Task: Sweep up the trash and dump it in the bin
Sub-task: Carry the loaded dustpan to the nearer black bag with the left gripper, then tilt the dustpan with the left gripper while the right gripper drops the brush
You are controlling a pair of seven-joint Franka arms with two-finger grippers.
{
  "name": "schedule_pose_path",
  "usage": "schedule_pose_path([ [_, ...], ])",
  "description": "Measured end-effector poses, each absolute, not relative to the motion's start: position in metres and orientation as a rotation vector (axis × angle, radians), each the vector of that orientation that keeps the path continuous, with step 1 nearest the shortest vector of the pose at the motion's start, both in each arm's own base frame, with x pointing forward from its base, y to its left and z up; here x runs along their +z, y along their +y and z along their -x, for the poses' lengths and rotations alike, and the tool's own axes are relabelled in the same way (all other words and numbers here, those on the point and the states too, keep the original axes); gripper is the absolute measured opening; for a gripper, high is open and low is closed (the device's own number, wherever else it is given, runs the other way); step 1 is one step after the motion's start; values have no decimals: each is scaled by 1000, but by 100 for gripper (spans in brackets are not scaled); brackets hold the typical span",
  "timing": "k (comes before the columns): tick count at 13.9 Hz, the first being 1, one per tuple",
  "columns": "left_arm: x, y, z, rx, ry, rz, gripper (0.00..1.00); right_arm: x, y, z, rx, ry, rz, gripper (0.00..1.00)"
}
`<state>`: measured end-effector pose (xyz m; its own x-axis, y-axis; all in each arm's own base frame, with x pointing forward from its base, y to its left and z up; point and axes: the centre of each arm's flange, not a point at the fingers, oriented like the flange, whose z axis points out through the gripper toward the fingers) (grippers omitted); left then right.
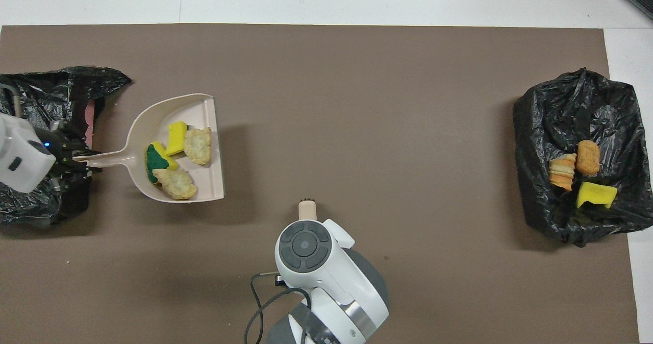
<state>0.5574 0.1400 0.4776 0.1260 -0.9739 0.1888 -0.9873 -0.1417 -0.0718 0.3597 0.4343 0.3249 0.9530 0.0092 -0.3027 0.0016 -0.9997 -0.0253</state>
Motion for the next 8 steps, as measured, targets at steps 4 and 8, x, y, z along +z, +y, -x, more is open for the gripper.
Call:
schedule_pose_path([
  [4,499,214,-552,322,-1990,-2411,31,331,435,-361,491,-12,3082,55],
  [8,525,278,-569,282,-1982,-2567,31,386,435,-380,490,-12,3069,99],
])
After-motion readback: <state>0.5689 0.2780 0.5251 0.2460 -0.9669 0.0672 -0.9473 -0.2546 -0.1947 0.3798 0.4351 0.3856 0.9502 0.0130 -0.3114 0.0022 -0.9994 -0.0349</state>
